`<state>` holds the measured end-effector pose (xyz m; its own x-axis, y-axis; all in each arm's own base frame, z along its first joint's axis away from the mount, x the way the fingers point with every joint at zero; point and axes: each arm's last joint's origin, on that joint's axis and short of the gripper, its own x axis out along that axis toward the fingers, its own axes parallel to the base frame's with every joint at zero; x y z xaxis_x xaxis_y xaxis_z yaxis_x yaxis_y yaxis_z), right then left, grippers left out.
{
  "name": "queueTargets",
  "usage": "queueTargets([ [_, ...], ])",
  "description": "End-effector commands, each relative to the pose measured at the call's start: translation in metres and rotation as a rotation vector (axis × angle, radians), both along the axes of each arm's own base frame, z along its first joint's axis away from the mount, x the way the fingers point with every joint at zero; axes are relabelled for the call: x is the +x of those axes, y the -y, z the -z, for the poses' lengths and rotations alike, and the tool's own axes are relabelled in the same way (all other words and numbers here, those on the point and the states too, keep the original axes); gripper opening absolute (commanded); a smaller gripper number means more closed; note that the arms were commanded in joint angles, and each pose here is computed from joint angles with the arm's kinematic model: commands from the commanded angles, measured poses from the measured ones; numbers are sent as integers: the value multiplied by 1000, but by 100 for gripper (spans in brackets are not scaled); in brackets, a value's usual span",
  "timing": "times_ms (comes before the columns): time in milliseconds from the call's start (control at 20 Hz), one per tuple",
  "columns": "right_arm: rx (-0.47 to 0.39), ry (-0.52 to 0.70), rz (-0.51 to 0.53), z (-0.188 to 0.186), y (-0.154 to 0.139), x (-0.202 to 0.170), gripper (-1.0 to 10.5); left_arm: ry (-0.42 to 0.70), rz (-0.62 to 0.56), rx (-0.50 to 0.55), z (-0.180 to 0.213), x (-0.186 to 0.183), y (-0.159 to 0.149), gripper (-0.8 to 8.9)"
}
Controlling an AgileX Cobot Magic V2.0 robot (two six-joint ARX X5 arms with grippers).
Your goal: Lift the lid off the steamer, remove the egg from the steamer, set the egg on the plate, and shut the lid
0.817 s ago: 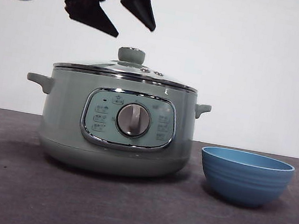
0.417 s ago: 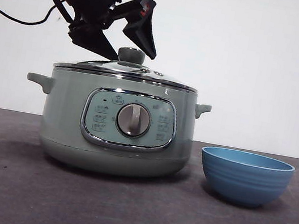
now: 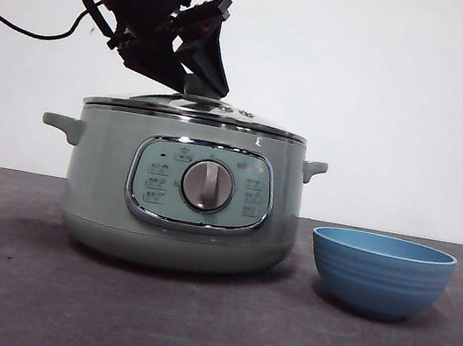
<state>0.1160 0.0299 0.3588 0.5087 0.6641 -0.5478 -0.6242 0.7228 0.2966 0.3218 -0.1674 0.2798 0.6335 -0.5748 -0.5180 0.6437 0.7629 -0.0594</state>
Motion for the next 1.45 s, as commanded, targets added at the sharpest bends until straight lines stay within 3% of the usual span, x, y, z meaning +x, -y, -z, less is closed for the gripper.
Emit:
queueTargets([
  [50,4,1,1,-1,0,0,539,-18,7,9,3,-1,1,35],
  [100,3,1,1,-1,0,0,539,-20,7,10,3,-1,1,-14],
  [400,2,2,3,-1,0,0,539,1,-2,-10,-5,-1,0,-8],
  [900,10,32,8,-3,-1,2,539,123,-16,-91,-104,-20,-12,-8],
  [1100,28,52,21,-5,-2,13,539,154,-26,-130,-148,-58,-31,-8],
  [1450,110,87,43,-6,-12,56,539,270,-62,-171,-201,-162,-83,-8],
])
